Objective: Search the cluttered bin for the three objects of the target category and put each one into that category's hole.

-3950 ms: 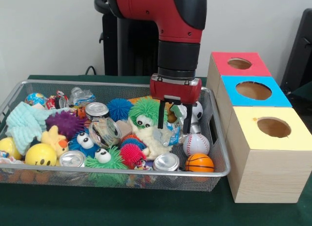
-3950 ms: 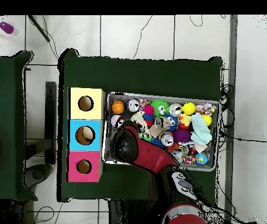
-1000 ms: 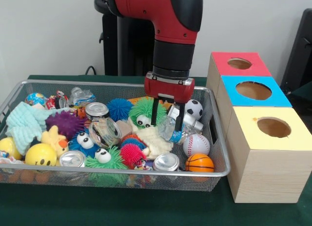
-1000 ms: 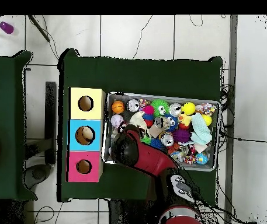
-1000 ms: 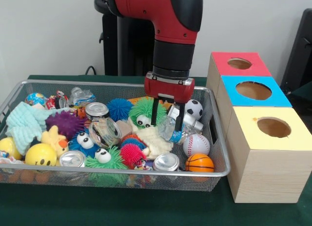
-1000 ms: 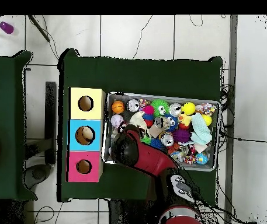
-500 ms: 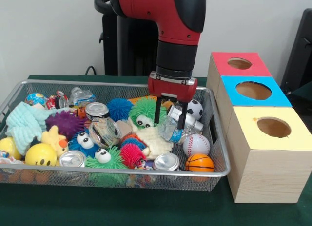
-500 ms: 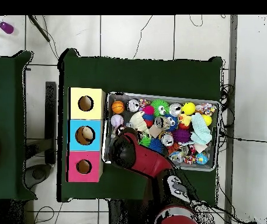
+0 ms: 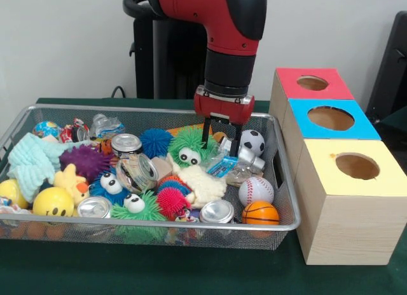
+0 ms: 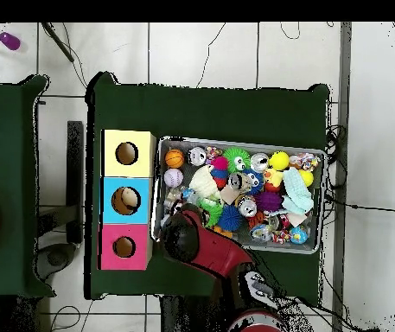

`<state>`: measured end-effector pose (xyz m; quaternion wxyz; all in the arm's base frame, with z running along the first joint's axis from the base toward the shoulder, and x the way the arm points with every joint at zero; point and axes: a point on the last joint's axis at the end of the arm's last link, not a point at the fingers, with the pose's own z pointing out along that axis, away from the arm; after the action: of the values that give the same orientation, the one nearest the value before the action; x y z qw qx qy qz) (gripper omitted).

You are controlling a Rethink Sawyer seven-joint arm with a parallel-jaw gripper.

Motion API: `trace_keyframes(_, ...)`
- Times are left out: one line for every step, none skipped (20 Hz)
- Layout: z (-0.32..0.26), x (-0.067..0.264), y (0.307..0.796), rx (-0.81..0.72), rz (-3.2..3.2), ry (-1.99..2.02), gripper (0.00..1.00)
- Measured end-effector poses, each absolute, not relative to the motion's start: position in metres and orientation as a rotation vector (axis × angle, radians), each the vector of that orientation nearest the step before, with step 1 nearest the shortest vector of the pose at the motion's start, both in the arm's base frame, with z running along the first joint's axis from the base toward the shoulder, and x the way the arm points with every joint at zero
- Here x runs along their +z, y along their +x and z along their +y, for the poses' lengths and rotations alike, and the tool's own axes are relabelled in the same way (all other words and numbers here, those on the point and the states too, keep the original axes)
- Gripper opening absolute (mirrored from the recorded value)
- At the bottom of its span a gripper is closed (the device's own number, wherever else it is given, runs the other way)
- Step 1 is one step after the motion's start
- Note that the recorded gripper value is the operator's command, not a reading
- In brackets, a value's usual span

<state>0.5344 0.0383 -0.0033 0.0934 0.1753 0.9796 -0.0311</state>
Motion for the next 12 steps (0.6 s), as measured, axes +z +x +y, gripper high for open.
trace_keyframes(0.039,-0.003,0.533,-0.092,2.909,0.523,1.00)
trace_keyframes(0.039,-0.004,0.530,-0.092,2.915,0.529,1.00)
trace_keyframes(0.039,-0.004,0.528,-0.092,2.918,0.534,1.00)
trace_keyframes(0.039,-0.004,0.527,-0.092,2.920,0.534,1.00)
trace_keyframes(0.039,-0.004,0.526,-0.092,2.921,0.535,1.00)
trace_keyframes(0.039,-0.004,0.525,-0.092,2.924,0.538,1.00)
trace_keyframes(0.038,-0.004,0.523,-0.093,2.927,0.541,1.00)
trace_keyframes(0.037,-0.005,0.522,-0.093,2.929,0.545,1.00)
trace_keyframes(0.036,-0.005,0.519,-0.093,2.932,0.550,1.00)
trace_keyframes(0.035,-0.005,0.517,-0.092,2.936,0.556,1.00)
trace_keyframes(0.034,-0.005,0.516,-0.092,2.939,0.561,1.00)
trace_keyframes(0.029,-0.006,0.508,-0.088,2.949,0.584,0.00)
